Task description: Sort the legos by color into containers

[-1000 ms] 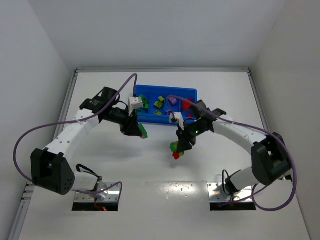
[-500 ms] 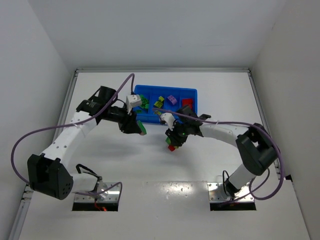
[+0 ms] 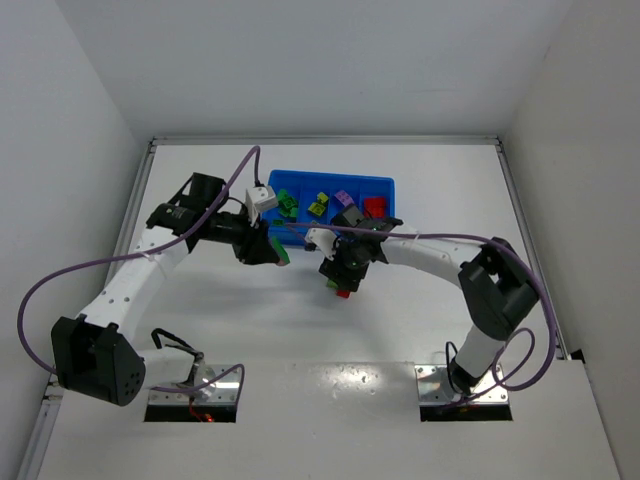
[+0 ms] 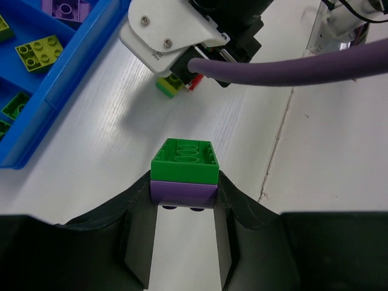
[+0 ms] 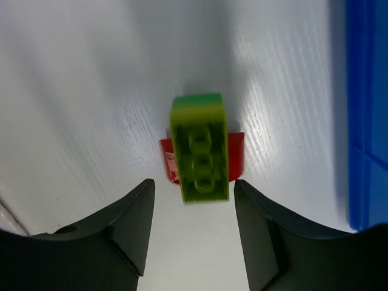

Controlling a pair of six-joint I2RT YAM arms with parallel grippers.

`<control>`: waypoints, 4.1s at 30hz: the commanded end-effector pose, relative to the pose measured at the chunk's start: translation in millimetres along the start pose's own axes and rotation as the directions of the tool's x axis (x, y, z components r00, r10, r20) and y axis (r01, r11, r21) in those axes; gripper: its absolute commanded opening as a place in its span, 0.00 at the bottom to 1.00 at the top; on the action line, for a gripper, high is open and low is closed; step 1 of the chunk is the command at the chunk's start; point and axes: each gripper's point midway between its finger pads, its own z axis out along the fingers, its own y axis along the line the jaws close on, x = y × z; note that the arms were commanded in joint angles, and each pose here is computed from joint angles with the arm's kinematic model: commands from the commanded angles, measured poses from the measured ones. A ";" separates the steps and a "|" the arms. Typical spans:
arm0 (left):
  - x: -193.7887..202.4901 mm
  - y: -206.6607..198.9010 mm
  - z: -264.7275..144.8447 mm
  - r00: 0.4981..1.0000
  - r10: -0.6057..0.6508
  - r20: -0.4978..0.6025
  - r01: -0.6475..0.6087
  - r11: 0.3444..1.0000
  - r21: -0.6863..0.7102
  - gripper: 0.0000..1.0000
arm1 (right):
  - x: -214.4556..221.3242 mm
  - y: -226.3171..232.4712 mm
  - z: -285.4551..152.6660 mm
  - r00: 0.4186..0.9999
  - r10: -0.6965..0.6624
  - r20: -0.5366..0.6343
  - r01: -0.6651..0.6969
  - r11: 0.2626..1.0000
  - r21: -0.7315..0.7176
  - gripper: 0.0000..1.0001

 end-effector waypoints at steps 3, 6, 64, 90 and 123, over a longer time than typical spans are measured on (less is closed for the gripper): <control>-6.9 -0.4 -3.7 0.999 0.018 0.038 -0.018 1.000 -0.007 0.02 | -8.4 4.5 -4.9 1.000 -0.016 -0.020 0.015 0.998 -0.054 0.56; -6.7 2.0 -5.2 0.999 0.013 0.041 -0.013 1.000 -0.014 0.02 | -13.9 5.1 -7.8 1.000 -0.017 -0.009 0.016 0.998 -0.063 0.57; -5.2 -37.6 0.9 0.996 -0.022 0.083 -0.003 0.955 0.295 0.02 | -186.6 56.5 -87.9 0.828 0.234 0.510 0.136 0.799 -0.586 0.64; -3.7 -36.1 5.6 0.997 -0.027 0.074 0.003 0.952 0.305 0.02 | -187.8 77.9 -102.0 0.822 0.241 0.515 0.213 0.709 -0.672 0.34; 6.0 -14.7 3.9 0.996 -0.072 0.053 0.058 0.971 0.233 0.02 | -156.4 31.0 -128.4 0.780 0.309 0.544 0.138 0.763 -0.631 0.06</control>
